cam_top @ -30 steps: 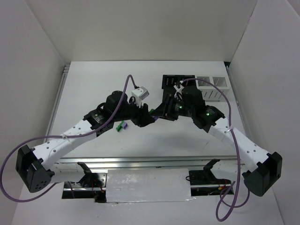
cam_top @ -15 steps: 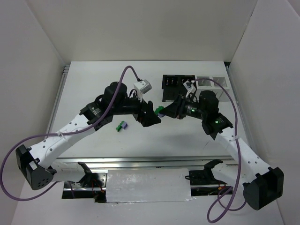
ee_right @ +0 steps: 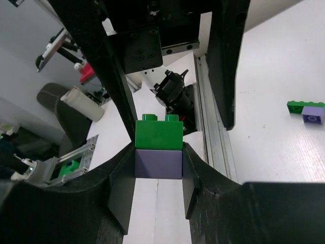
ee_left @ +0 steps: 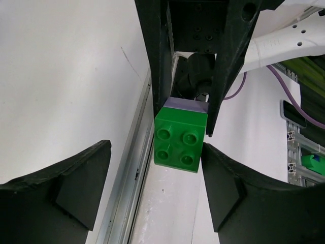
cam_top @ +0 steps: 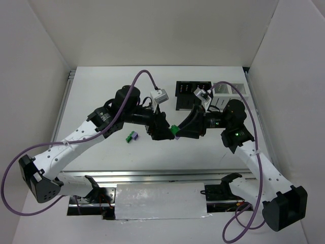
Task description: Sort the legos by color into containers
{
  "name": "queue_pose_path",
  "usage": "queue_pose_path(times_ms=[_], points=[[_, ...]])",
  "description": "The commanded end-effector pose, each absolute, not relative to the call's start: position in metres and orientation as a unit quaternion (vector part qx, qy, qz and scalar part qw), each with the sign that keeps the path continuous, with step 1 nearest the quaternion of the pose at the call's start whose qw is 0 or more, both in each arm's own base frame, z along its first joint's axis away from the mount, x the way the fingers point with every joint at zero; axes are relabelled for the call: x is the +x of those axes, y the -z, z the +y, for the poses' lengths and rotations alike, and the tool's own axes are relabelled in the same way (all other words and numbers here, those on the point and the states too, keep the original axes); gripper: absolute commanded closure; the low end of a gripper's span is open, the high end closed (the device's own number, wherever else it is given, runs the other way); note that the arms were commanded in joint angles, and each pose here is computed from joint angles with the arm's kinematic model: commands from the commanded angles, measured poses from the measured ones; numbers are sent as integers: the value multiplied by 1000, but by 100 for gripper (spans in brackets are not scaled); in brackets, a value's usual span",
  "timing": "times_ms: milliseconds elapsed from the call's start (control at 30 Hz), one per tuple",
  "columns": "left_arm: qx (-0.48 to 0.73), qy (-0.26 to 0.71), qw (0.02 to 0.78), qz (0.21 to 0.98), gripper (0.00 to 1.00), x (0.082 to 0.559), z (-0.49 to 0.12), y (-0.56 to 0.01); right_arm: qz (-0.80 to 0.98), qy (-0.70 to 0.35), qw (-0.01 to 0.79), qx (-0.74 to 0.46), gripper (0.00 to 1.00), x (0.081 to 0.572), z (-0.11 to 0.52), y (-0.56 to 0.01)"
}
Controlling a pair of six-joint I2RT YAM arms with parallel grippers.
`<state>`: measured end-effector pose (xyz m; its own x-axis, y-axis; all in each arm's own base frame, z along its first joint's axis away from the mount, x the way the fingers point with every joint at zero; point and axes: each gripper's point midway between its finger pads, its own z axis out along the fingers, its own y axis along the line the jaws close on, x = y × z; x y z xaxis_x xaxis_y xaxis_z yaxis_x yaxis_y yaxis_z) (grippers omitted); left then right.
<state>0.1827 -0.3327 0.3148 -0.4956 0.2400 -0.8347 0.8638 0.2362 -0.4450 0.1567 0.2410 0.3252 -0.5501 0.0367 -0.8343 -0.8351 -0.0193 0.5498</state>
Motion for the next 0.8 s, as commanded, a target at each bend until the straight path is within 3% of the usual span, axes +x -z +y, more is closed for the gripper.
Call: queue_pose_path(times_ms=[0,267,300,333,367,400,767], points=[[389,482,334,711,18,184,-333,-318,580,-627,359,-377,100,145,238,-340],[400,530,316,677,43,172,-343,-327,587,-623,353,-378,100,143,237,-338],[400,533,315,676,56,172,-344,-327,586,-623,353,-380,100,142,237,-339],[399,538,311,674,76,172,-347,-327,586,-622,353,-381,100,142,237,-339],[398,539,311,674,77,173,-348,-327,587,-622,353,-381,100,142,237,-338],[399,540,308,674,98,173,-348,-327,587,-619,355,-382,100,142,236,-339],[263,457,436,730,100,236,-299,-340,610,-618,347,-354,100,161,233,-311]])
